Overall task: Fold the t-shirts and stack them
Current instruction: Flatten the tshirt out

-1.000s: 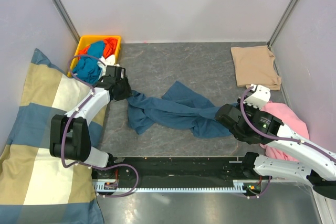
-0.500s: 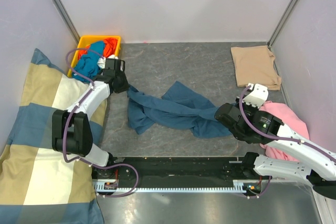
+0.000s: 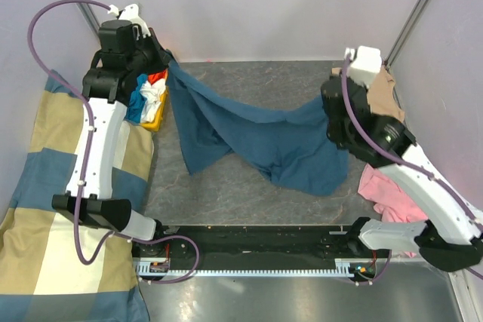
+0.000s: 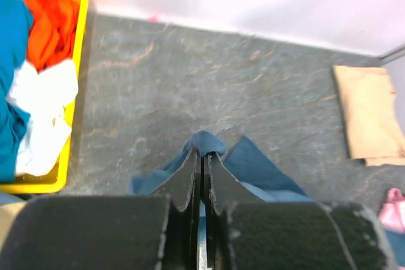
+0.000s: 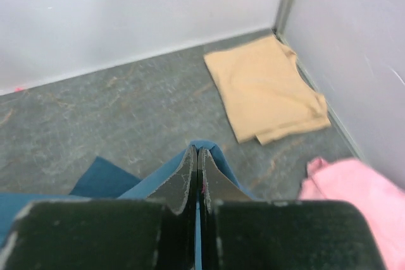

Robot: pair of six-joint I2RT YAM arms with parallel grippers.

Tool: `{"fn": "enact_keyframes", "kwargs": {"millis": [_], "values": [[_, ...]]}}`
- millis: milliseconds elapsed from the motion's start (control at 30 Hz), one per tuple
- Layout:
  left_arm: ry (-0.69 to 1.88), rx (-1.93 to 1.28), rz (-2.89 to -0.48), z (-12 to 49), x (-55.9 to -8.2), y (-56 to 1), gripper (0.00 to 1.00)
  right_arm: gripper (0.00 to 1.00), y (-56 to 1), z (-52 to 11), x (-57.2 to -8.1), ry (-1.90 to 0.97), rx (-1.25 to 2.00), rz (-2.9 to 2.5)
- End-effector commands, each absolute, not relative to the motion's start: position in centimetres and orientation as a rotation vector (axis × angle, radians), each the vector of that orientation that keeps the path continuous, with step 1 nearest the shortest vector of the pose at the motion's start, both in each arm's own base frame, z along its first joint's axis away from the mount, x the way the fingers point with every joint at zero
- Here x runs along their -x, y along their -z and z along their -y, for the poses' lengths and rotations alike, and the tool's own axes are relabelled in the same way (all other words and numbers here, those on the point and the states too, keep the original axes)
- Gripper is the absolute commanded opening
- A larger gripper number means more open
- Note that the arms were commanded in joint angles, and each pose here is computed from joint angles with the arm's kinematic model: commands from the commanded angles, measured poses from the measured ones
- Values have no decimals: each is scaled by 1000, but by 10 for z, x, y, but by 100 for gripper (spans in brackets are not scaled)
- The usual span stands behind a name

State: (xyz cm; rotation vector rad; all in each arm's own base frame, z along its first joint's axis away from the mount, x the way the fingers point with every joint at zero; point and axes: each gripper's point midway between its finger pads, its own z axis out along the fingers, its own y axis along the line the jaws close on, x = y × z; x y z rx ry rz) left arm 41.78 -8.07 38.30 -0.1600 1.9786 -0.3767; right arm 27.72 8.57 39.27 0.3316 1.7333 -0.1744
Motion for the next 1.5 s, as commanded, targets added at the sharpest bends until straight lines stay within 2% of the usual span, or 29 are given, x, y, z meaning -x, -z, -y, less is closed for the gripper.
{"fn": "enact_keyframes", "kwargs": {"millis": [0, 167, 300, 533, 667, 800, 900, 1033, 1167, 1467], "values": [[367, 72, -2033, 78, -389, -385, 2, 0, -433, -130, -318, 50, -65, -1735], [347, 53, -2055, 70, -375, -376, 2, 0, -438, -151, -339, -26, 23, -1765], [328, 65, -2097, 59, -367, -361, 2, 0, -433, -136, -342, 42, -5, -1789], [429, 51, -2143, 68, -332, -337, 2, 0, -410, -118, -305, -16, -16, -1895], [447, 25, -2034, 69, -297, -377, 2, 0, -424, -111, -274, -101, 9, -1924], [489, -26, -1938, 76, -268, -429, 2, 0, -490, -93, -248, -184, -26, -1812], [482, -8, -1847, 75, -263, -462, 2, 0, -533, -85, -250, -170, -46, -1720], [469, 17, -1771, 72, -277, -483, 2, 0, -559, -76, -267, -95, -117, -1628], [458, 24, -1644, 68, -280, -528, 2, 0, -581, -77, -279, -91, -168, -1546], [319, 89, -1432, 38, -240, -583, 2, 0, -623, -33, -244, -65, -254, -1382]]}}
